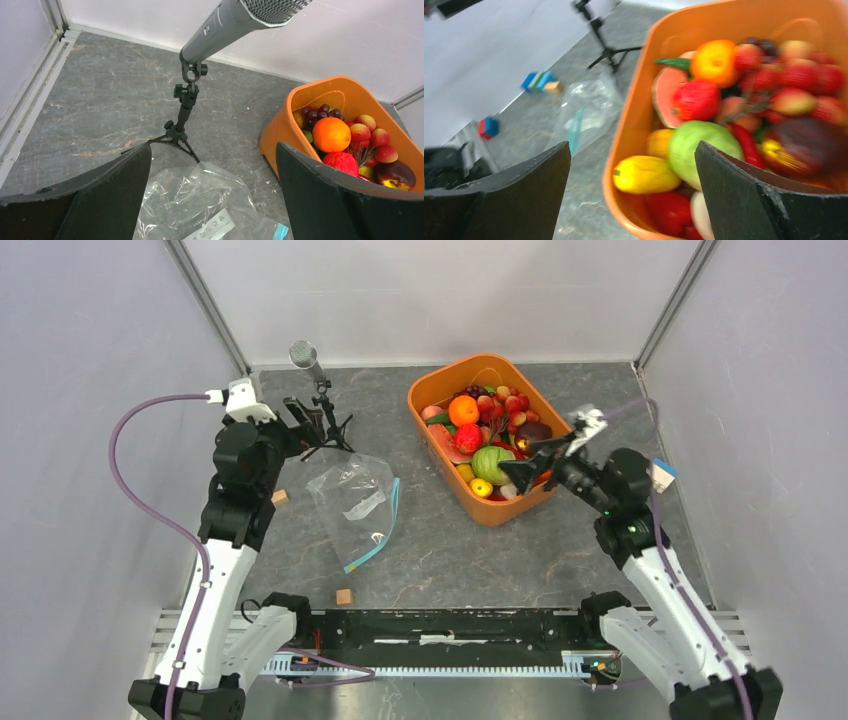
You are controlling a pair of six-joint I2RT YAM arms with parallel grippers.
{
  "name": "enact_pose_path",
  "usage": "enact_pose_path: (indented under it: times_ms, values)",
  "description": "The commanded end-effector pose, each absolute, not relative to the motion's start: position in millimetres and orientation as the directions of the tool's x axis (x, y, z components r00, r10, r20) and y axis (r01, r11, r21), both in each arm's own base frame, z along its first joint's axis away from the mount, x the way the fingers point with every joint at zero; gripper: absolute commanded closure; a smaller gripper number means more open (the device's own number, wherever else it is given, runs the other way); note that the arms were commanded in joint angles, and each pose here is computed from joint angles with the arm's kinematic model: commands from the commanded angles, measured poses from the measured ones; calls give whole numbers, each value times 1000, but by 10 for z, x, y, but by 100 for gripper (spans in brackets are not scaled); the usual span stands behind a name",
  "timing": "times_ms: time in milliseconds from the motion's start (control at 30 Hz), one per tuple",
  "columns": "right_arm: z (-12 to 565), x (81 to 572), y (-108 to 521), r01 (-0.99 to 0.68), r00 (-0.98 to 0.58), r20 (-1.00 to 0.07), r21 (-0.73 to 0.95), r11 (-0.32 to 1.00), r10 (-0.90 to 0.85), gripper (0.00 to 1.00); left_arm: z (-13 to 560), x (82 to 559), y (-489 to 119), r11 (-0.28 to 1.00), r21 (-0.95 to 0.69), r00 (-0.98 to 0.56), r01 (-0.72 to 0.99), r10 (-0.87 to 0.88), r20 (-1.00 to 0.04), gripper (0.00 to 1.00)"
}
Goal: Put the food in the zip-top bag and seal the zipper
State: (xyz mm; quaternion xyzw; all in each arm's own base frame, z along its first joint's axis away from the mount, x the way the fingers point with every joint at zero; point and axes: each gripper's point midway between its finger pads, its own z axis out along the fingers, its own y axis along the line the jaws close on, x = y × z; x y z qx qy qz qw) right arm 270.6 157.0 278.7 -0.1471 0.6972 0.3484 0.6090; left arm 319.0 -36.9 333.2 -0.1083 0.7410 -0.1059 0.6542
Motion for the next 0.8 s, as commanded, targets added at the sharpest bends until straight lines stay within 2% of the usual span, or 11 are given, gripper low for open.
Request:
enact_pose_path:
  times_ms: [0, 200, 367, 467, 600, 700, 767]
  values:
    - [3055, 2581, 2125, -742, -198, -976, 206, 638, 85, 2, 3431, 3071, -491, 941, -336, -135, 44, -328, -935, 0]
    - [2636, 2447, 2955, -780, -304, -947, 184, 598, -105, 2, 3254, 2877, -752, 910, -374, -212, 177, -336, -918, 0]
    - [2242, 2460, 3282, -788, -367, -909, 190, 586, -198, 2, 3167, 2818, -634, 936, -332, -233, 120, -298, -926, 0]
    - [1908, 2690, 3190, -704, -418, -872, 135, 697, -254, 2, 3079, 2801, -609, 943, -317, -270, 99, -282, -921, 0]
    - [1617, 2969, 2745, -508, -466, -832, -28, 861, -301, 2, 2918, 2784, -661, 939, -325, -328, 109, -275, -904, 0]
    - [1462, 2980, 2463, -433, -496, -799, -112, 894, -340, 2, 2802, 2798, -706, 932, -343, -360, 113, -284, -889, 0]
    - [1415, 2872, 2557, -515, -488, -791, -80, 853, -369, 2, 2754, 2817, -743, 927, -354, -376, 123, -286, -881, 0]
